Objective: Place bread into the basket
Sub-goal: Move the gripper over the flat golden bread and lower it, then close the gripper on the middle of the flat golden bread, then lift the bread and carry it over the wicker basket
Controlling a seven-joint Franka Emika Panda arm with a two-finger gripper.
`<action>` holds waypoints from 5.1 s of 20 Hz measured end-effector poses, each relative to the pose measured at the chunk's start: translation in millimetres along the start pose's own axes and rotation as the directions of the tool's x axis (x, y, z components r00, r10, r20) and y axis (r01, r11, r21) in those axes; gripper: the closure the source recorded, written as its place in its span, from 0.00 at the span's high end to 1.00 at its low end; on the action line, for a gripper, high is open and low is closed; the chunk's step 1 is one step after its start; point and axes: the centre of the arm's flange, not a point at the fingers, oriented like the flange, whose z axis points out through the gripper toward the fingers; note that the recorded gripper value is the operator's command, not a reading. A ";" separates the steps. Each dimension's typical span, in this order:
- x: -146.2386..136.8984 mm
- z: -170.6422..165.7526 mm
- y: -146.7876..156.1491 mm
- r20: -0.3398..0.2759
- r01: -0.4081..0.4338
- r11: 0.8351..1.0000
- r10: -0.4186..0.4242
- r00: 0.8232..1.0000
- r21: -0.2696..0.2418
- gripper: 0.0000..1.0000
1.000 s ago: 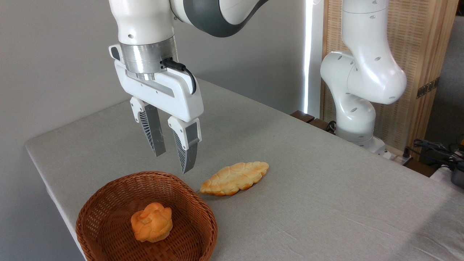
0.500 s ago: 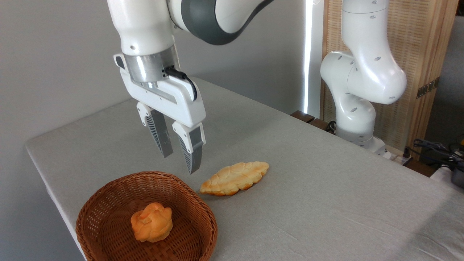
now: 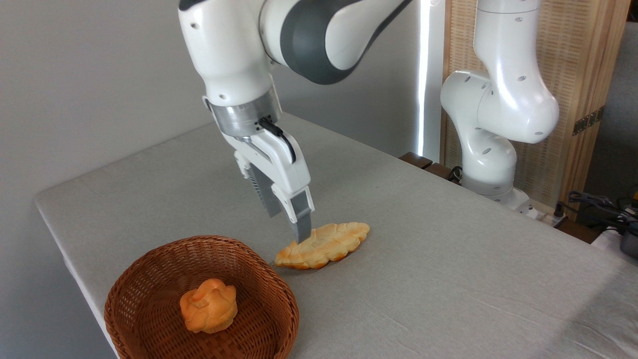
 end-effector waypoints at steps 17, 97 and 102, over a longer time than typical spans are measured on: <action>-4.4 62.1 22.4 0.079 -0.142 0.985 0.150 0.985 -0.103 1.00; -3.4 75.8 9.1 0.100 -0.186 0.974 0.199 0.975 -0.126 0.39; -7.5 49.1 13.9 0.082 -0.189 0.976 0.198 0.977 -0.104 0.42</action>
